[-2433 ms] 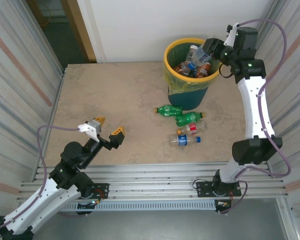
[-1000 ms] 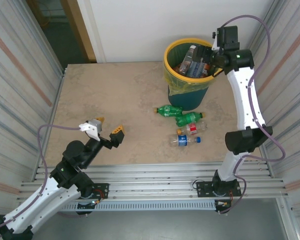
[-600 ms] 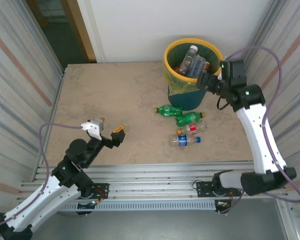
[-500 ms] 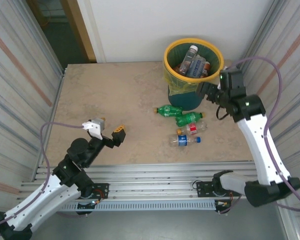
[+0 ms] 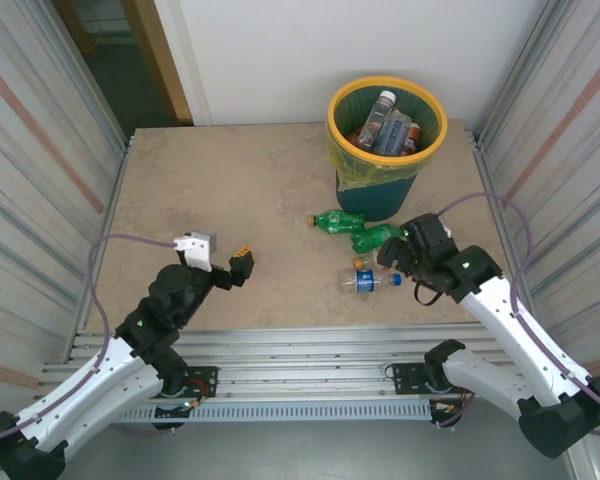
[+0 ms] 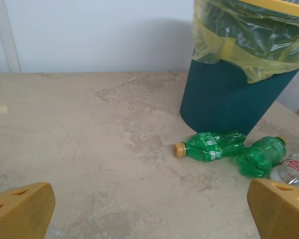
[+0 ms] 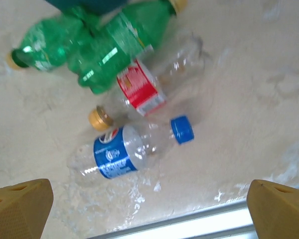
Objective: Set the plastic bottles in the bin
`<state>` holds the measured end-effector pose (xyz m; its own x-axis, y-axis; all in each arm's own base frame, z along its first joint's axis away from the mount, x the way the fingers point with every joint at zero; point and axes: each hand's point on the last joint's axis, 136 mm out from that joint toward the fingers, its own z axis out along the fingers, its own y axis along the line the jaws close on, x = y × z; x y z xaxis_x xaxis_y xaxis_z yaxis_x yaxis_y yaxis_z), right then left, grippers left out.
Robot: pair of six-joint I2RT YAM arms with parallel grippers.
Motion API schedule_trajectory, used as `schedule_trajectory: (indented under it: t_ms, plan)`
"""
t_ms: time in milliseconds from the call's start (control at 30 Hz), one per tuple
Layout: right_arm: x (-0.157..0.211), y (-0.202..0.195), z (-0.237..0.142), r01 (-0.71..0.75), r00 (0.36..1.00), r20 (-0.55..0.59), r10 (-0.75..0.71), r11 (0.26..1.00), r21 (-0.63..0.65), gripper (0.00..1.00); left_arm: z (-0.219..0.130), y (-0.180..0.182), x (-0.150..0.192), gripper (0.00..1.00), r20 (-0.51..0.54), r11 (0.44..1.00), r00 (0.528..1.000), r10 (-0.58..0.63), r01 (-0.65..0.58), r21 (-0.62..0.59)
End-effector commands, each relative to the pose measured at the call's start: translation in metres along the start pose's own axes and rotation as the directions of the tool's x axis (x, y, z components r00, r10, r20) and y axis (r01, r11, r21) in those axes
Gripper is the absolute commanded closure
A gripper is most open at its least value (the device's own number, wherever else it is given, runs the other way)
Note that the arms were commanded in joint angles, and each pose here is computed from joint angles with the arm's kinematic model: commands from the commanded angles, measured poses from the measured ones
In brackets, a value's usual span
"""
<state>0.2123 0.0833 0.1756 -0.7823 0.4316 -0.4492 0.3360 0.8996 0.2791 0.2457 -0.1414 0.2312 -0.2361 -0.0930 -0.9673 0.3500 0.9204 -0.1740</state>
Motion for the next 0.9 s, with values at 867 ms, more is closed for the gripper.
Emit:
schedule_trajectory:
  t_ms: [867]
  plan:
    - [0.073,0.044,0.078,-0.192,0.975,-0.099,0.2,0.978,0.085,0.02,0.0,0.016,0.007,0.01,0.011,0.995,0.996,-0.091,0.092,-0.041]
